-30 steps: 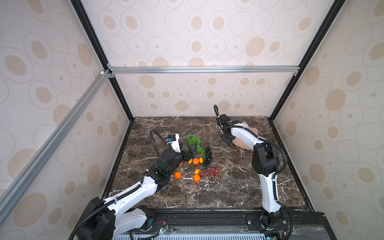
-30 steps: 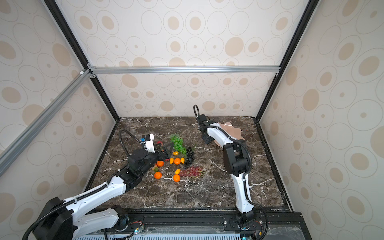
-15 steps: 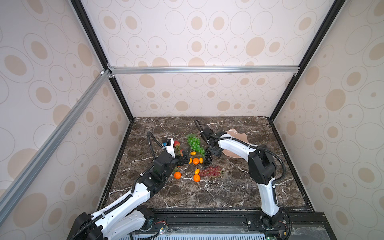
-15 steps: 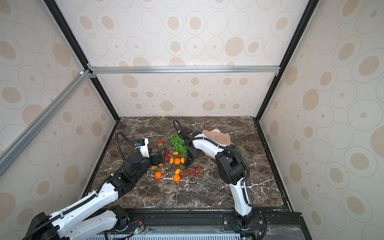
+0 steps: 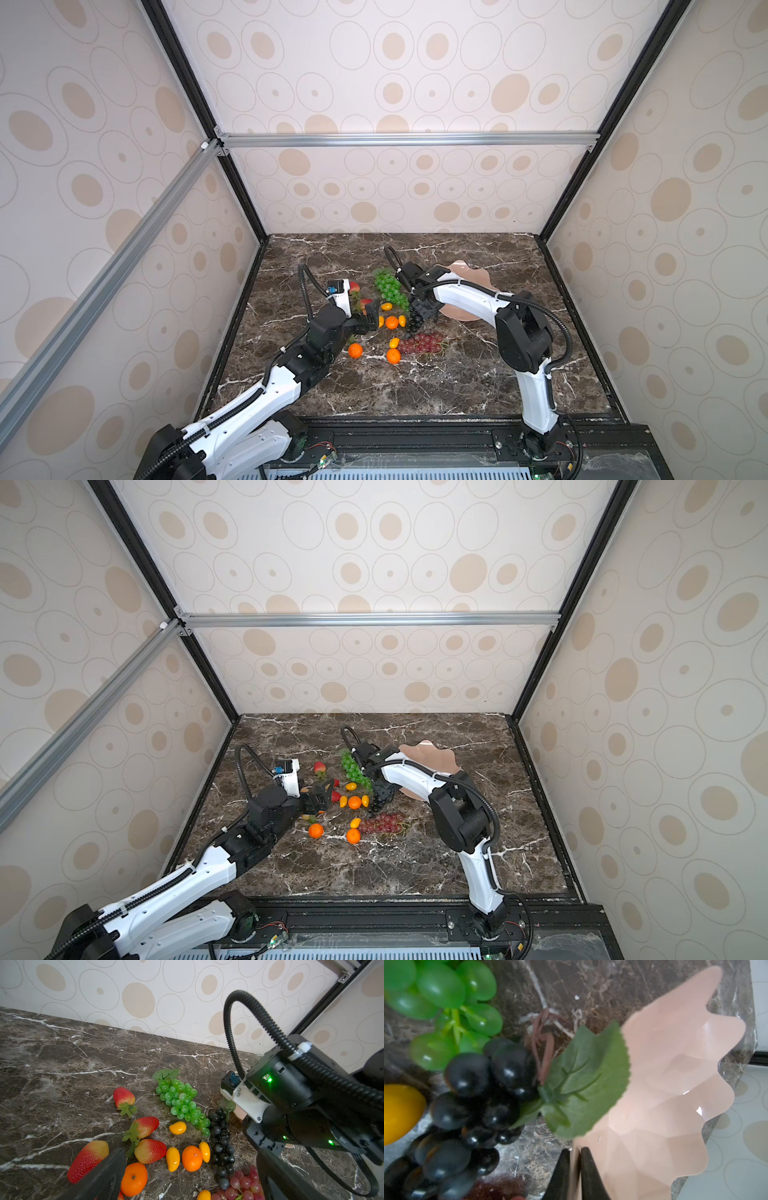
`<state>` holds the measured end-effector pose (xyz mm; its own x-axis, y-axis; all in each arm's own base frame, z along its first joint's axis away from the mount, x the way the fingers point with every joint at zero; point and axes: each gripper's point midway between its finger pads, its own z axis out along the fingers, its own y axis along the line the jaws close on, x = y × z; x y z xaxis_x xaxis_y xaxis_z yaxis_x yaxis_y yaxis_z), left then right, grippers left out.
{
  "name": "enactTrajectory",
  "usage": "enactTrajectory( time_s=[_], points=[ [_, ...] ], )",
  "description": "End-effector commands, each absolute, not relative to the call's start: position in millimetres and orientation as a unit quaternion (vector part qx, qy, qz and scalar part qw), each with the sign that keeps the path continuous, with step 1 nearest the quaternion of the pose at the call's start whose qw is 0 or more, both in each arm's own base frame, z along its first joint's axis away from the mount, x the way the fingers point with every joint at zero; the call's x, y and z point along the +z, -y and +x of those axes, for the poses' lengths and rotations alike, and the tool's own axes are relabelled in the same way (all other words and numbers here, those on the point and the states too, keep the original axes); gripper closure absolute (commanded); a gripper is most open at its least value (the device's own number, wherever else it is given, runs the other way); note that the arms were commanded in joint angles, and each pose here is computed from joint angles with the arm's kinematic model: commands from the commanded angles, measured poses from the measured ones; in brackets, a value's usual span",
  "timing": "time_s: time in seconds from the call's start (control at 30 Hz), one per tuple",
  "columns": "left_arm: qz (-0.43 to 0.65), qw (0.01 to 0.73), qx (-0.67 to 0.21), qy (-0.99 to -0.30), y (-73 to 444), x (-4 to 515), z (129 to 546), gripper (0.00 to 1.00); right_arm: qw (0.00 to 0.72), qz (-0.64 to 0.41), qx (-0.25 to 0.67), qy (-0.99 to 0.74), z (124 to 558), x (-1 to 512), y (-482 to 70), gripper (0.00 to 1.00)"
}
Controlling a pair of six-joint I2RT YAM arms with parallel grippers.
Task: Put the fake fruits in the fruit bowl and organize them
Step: 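Grip the pink bowl rim with the right gripper and drag it toward the fruit, then release the bowl and lower the right gripper onto the red grape bunch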
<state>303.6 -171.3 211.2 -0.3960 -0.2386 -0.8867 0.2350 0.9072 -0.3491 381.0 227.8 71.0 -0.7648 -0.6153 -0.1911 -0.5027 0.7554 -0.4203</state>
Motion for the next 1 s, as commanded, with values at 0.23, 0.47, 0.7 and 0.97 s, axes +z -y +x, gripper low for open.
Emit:
enactTrajectory(
  time_s=[0.23,0.47,0.7,0.97],
  points=[
    [0.017,0.556,-0.228,-0.799,181,226,306,0.02,0.195,-0.276,-0.105,-0.935,374,99,-247,0.69],
    [0.098,0.547,-0.273,-0.786,214,232,301,0.02,0.264,-0.226,-0.047,-0.936,360,126,-241,0.62],
    [0.179,0.526,-0.291,-0.779,259,231,293,0.02,0.326,-0.148,0.094,-0.929,318,143,-237,0.61],
    [0.228,0.497,-0.315,-0.776,304,210,276,0.02,0.346,-0.071,0.162,-0.921,273,117,-205,0.6]
  ],
)
